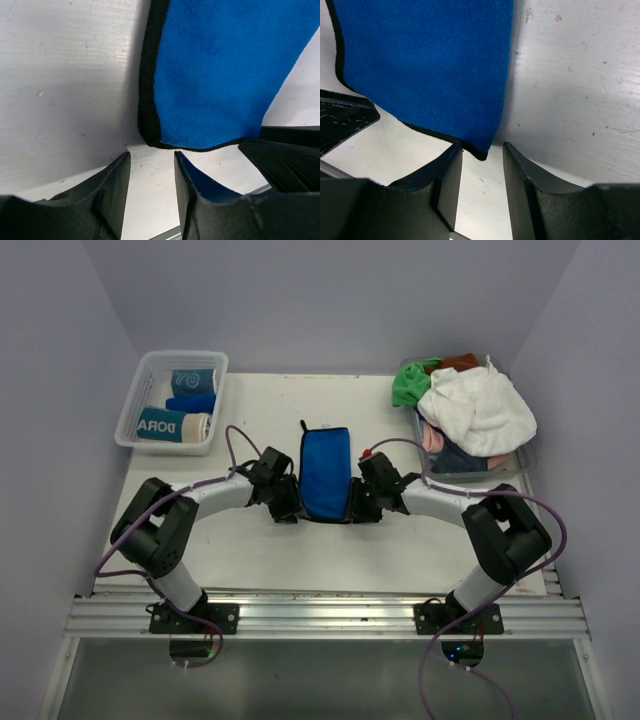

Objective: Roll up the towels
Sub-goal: Roll the towel

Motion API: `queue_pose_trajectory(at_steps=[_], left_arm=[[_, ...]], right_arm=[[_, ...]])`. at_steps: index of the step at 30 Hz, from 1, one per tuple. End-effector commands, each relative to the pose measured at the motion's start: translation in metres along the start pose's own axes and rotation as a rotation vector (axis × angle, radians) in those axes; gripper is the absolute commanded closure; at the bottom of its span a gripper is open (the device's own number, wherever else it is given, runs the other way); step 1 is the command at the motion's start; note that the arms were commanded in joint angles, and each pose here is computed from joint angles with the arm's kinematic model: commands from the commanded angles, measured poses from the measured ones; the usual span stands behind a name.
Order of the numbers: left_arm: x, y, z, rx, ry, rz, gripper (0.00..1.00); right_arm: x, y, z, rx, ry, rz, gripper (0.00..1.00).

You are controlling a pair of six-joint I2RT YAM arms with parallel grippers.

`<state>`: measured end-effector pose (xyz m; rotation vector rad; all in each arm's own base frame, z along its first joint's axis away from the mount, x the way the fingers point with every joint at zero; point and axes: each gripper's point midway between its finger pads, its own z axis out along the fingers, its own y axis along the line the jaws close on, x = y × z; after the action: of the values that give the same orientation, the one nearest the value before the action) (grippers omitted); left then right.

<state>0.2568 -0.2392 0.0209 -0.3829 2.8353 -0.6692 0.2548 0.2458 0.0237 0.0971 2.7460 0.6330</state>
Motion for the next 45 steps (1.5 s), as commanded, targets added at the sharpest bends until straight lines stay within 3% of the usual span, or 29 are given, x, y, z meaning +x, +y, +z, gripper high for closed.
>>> queue_pose_trajectory(at_steps=[1,9,12,15,17,18,20,45], left_arm=[[-0.002,0.003,0.012,-0.003,-0.023,-0.033,0.57],[-0.002,0.011,0.021,-0.035,-0.029,-0.06,0.66],[-0.002,0.014,0.023,-0.047,-0.033,-0.069,0.69],[0.0,0.016,0.025,-0.053,-0.025,-0.068,0.81],[0.0,0.018,0.025,-0.059,-0.023,-0.071,0.97],[0.001,0.018,0.025,-0.061,-0.021,-0.067,1.0],[-0.001,0.016,0.022,-0.061,-0.021,-0.063,1.0],[-0.046,-0.03,-0.026,0.021,-0.126,-0.054,1.0]], right_arm=[[0.001,0.004,0.005,-0.028,0.0,0.015,0.59],[0.002,0.002,0.007,-0.019,0.004,0.015,0.62],[0.0,0.003,0.007,-0.018,0.002,0.015,0.69],[-0.001,0.004,0.007,-0.018,-0.001,0.016,0.8],[-0.002,0.004,0.006,-0.019,-0.007,0.016,0.9],[-0.002,0.004,0.006,-0.017,-0.006,0.017,0.94],[-0.005,0.006,0.002,-0.022,-0.017,0.015,1.0],[-0.051,0.04,-0.032,-0.068,-0.119,-0.019,1.0]])
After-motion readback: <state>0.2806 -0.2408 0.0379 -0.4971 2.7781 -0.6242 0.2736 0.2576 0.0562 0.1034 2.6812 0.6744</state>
